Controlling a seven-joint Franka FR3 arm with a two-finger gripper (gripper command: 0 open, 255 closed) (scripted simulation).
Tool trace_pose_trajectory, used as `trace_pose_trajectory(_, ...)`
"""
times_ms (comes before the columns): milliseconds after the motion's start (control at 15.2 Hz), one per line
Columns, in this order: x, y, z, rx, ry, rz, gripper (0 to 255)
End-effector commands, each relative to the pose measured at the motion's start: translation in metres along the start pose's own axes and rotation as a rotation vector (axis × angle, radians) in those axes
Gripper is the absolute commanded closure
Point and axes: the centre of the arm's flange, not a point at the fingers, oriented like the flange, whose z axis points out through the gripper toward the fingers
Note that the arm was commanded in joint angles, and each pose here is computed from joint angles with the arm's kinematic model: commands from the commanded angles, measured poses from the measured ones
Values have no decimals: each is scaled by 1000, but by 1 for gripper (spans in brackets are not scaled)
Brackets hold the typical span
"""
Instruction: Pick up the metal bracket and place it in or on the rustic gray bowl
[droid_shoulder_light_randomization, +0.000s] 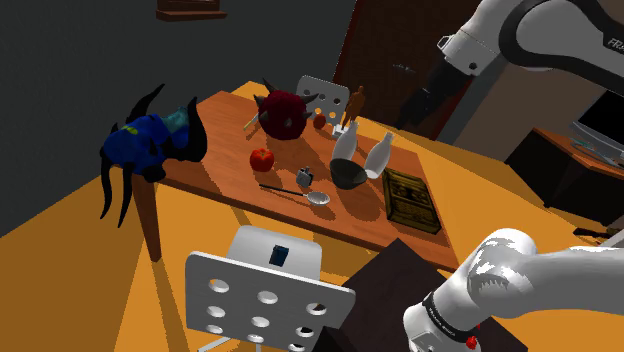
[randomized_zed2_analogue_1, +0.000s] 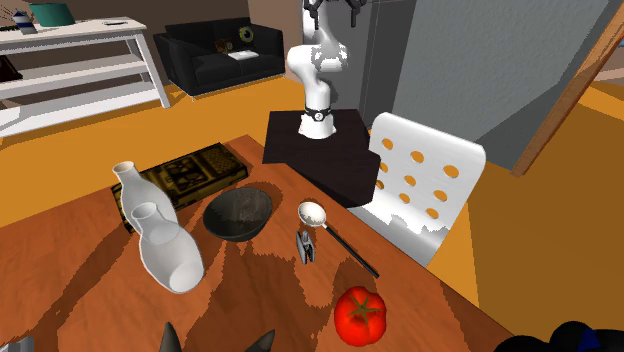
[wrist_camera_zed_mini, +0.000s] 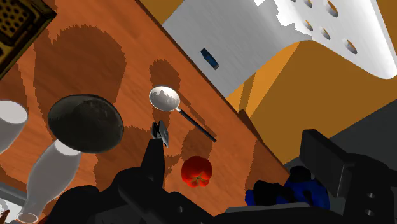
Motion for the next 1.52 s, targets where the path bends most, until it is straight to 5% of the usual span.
trace_pose_trajectory(0,0,0,0,0,0,0,0)
trace_pose_trajectory(1452,174,55,240,-29,-125,-55,0)
